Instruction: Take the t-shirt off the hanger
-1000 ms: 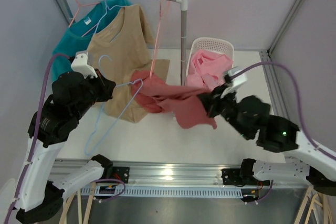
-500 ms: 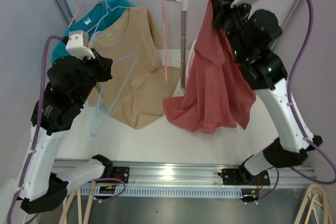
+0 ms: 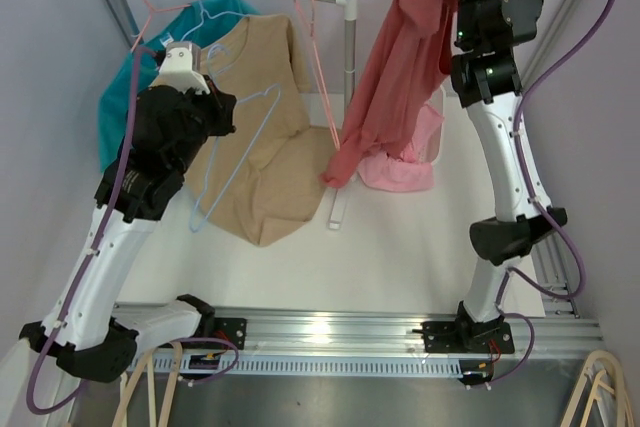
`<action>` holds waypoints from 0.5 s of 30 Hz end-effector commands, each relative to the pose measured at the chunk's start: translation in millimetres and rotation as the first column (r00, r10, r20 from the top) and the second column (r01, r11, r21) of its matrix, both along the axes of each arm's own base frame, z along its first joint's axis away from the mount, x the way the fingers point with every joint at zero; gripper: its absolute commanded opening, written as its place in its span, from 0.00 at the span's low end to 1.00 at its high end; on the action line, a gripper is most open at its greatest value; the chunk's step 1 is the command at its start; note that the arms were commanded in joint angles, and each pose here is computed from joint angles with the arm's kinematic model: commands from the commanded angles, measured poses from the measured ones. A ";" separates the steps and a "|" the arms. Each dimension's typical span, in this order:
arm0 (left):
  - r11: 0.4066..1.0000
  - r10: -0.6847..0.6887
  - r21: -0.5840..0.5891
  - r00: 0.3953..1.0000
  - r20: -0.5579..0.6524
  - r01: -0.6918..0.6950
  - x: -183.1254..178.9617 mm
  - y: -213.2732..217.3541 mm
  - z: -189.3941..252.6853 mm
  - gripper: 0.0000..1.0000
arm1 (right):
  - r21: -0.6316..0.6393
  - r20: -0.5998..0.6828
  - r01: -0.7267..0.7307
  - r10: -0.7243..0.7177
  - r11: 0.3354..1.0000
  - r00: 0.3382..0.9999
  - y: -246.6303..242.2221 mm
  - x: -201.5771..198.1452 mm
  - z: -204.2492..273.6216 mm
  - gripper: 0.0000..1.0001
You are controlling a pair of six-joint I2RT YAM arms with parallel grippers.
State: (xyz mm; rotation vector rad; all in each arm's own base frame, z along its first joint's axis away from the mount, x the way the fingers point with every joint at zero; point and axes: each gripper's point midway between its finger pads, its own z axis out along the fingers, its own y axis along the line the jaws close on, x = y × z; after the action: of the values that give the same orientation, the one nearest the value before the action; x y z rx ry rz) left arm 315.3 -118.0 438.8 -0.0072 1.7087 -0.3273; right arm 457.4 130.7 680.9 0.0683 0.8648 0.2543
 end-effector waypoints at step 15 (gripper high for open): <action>1.000 0.009 -0.004 0.996 0.089 -0.008 38.9 9.6 3.3 0.01 | 0.138 -0.296 -0.106 0.143 0.985 0.944 -4.7 159.5 -204.2 0.00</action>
State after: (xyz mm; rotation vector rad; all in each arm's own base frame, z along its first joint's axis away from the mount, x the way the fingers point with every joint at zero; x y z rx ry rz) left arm 350.0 -105.0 432.2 -0.0359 1.6682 -0.2982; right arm 600.0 121.2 548.8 0.1359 0.9857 0.3396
